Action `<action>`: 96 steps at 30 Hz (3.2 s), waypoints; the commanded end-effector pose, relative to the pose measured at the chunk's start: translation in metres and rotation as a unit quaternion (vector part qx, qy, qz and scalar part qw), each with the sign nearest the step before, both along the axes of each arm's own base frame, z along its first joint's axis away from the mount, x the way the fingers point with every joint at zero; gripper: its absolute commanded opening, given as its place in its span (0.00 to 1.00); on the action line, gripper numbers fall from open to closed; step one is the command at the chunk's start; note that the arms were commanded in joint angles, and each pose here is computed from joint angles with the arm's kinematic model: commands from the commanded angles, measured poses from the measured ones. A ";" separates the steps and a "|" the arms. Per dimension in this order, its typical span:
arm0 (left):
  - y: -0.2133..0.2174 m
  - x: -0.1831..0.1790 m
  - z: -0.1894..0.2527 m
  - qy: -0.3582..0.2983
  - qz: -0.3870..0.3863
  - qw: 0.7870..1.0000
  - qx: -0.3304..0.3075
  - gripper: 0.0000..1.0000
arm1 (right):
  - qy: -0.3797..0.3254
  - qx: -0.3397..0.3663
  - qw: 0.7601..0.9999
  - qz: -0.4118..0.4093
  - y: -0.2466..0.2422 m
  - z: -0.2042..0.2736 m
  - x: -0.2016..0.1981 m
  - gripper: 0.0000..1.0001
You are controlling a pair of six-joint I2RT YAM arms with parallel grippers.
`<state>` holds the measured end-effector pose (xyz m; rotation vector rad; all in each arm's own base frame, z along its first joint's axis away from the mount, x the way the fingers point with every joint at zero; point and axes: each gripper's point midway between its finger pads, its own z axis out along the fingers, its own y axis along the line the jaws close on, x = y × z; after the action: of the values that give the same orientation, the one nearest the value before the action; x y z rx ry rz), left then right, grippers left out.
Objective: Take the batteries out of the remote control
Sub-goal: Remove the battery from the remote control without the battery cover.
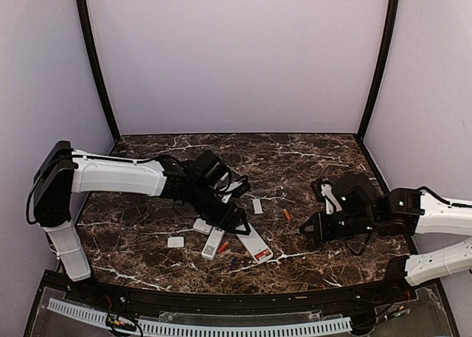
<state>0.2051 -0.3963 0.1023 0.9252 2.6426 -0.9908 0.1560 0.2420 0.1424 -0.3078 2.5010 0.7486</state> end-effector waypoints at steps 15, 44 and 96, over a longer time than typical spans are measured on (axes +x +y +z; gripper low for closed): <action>0.017 0.009 -0.039 -0.001 0.035 0.998 0.043 0.65 | -0.034 -0.017 0.999 0.018 0.023 -0.003 0.005 0.00; 0.010 0.031 -0.068 -0.031 0.020 0.995 0.098 0.50 | -0.039 -0.103 0.991 0.081 0.049 -0.037 -0.012 0.00; 0.008 0.021 -0.087 0.004 0.014 0.995 0.097 0.37 | 0.073 -0.123 0.990 0.006 0.032 -0.080 -0.031 0.00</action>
<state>0.2286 -0.3921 0.0299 0.9317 2.7402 -0.7625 0.1416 0.2931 0.0880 -0.4303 2.6229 0.5300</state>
